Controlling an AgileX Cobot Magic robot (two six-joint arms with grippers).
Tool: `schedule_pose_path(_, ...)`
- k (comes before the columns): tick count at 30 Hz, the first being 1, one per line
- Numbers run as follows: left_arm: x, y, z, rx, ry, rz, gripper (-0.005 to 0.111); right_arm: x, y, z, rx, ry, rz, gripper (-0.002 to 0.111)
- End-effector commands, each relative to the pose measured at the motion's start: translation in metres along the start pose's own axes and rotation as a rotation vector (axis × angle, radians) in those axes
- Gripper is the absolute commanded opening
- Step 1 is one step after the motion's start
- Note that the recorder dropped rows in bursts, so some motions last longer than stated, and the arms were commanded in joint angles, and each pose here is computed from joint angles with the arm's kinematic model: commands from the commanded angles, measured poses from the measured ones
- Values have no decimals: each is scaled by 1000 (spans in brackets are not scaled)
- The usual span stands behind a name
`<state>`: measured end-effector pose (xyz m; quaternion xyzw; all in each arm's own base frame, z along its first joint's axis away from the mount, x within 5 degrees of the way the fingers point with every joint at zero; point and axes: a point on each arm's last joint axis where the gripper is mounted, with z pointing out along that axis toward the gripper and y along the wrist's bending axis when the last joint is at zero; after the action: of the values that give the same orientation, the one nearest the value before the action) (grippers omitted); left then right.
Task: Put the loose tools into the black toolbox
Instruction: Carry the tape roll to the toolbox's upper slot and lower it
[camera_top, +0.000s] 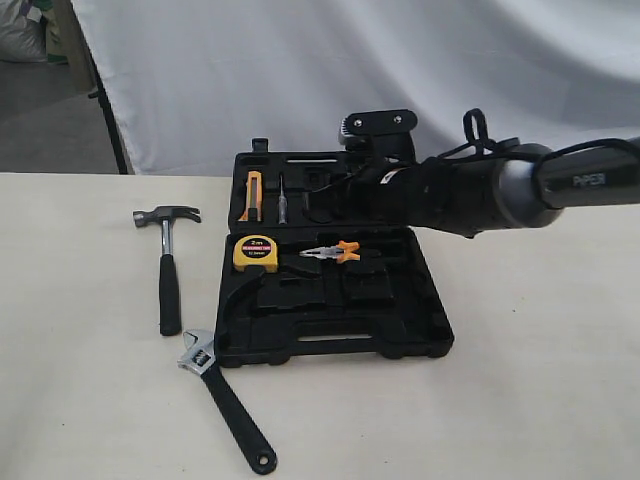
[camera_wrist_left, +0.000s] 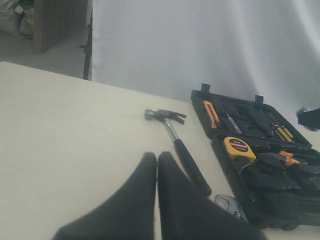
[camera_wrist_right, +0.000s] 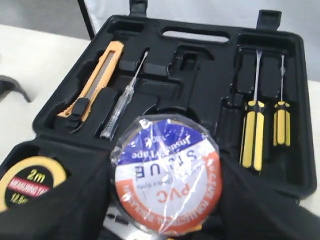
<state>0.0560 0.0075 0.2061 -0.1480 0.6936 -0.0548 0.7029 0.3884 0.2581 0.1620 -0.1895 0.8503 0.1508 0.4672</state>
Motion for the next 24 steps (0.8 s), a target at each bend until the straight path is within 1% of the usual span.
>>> schedule_pose_path(1,-2,1,0,-21,-20,0,1,-7,-3,32,-6,-9,-18,0)
schedule_pose_path(8,-2,1,0,-21,-20,0,1,-7,2,74,-47,24,-21,0)
schedule_pose_path(13,-2,1,0,-21,-20,0,1,0,1,91,-52,34,-40,0)
schedule_pose_path(15,-2,1,0,-21,-20,0,1,4,0,95,-51,38,-62,0)
schedule_pose_path(24,-2,1,0,-21,-20,0,1,4,-4,95,-45,40,-59,0)
